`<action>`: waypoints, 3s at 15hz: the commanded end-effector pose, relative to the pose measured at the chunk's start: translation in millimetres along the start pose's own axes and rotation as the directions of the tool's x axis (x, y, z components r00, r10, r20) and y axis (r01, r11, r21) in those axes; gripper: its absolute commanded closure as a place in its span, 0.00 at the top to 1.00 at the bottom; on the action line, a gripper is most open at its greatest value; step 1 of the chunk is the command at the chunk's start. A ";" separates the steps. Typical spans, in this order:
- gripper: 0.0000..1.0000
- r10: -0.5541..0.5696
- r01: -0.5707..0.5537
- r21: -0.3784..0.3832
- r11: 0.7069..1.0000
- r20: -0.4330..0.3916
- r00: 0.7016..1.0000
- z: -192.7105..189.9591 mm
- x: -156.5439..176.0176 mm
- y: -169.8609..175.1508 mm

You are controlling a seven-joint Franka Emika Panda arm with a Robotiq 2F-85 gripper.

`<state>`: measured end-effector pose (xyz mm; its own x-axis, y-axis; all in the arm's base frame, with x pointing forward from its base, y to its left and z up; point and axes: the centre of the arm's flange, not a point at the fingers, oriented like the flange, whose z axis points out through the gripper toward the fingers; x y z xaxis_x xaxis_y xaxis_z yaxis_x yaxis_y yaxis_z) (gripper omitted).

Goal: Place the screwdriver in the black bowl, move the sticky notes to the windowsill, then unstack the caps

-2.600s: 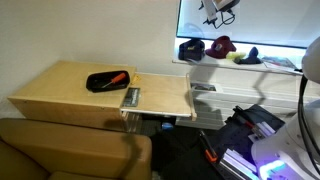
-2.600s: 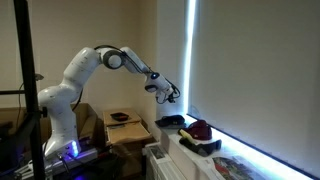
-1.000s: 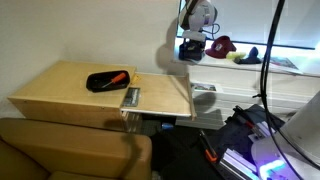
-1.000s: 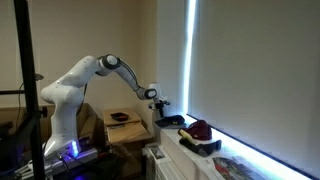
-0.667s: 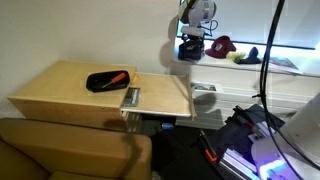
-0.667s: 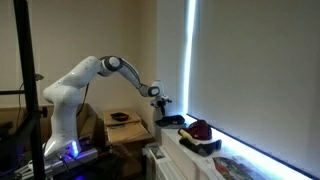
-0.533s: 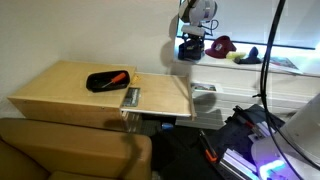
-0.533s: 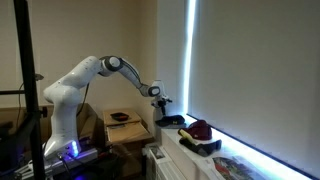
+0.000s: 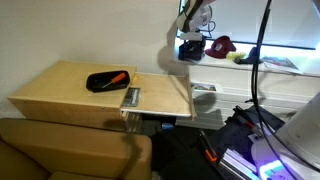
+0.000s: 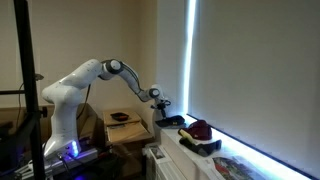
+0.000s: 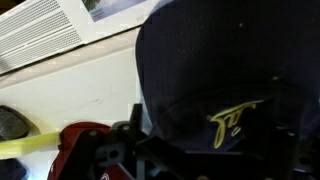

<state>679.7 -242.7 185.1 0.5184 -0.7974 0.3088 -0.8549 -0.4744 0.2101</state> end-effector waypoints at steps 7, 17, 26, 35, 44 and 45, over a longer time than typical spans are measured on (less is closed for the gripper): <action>1.00 -0.177 0.184 0.015 0.983 -0.214 0.961 -19.9 -31.5 -26.1; 1.00 0.088 0.004 0.310 0.951 -0.283 0.955 -28.6 1.0 -0.6; 1.00 -0.022 0.153 0.447 0.882 -0.285 0.958 -19.3 -5.4 -7.3; 1.00 0.076 0.001 0.249 0.968 -0.301 0.951 -20.0 14.4 4.1; 1.00 0.392 -0.417 -0.047 0.907 -0.264 0.881 15.7 35.1 42.5; 1.00 0.449 -0.471 -0.045 0.881 -0.235 0.862 18.4 33.2 55.9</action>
<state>663.3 -288.9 188.8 0.1842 -0.7714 0.6091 -0.9826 -0.1602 0.0941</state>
